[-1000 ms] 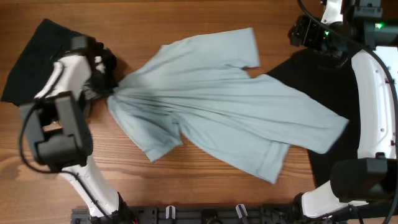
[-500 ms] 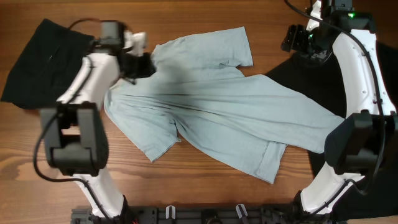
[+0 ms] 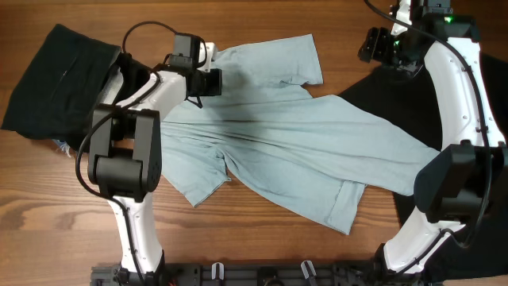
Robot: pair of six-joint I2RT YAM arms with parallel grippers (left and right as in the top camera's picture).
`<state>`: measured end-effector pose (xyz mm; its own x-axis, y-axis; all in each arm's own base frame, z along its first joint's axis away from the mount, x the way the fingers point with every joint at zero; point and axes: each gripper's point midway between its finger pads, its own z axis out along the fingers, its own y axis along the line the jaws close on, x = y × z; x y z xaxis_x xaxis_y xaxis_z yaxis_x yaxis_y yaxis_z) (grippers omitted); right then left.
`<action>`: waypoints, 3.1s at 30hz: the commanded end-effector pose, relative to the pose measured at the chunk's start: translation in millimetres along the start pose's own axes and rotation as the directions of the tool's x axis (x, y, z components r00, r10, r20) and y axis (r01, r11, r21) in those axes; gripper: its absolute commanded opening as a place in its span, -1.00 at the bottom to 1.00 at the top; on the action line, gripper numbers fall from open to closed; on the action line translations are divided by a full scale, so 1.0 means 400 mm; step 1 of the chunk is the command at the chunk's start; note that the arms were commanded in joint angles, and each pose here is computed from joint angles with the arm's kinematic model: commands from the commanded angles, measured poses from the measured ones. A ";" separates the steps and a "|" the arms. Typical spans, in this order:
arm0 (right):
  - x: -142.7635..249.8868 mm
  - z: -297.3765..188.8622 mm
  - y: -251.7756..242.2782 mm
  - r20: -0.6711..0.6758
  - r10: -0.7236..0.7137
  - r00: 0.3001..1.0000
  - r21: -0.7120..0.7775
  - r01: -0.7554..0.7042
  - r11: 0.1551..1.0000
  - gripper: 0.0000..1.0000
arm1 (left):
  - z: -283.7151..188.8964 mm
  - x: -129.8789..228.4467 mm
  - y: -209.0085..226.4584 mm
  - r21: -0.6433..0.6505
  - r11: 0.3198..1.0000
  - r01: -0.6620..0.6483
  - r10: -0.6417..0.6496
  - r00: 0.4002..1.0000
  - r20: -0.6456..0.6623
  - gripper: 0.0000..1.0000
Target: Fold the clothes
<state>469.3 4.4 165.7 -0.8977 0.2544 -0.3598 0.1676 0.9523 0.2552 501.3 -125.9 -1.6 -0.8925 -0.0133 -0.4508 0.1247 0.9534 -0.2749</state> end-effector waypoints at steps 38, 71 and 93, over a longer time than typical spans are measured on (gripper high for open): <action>-0.041 0.041 -0.586 0.025 0.317 0.948 -0.111 -0.312 0.943 0.02 | -0.416 -0.100 0.069 0.172 0.949 0.262 -0.278 0.958 0.073 0.07; -0.188 0.232 -0.296 0.324 0.197 0.925 -0.090 -0.177 0.980 -0.92 | -0.534 -0.062 0.026 0.167 0.954 0.250 -0.263 0.963 0.060 0.25; 0.138 0.113 -0.301 -0.249 0.323 0.913 -0.075 -0.351 0.933 0.99 | -0.513 0.154 0.025 0.036 0.955 0.295 -0.276 0.927 -0.254 0.00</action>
<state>431.8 -101.0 57.4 -0.8511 0.5221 -0.0547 0.4577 0.7891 0.4097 377.5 -52.2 154.3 -0.9533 -0.2504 -0.1688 -0.1434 0.8672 -0.4769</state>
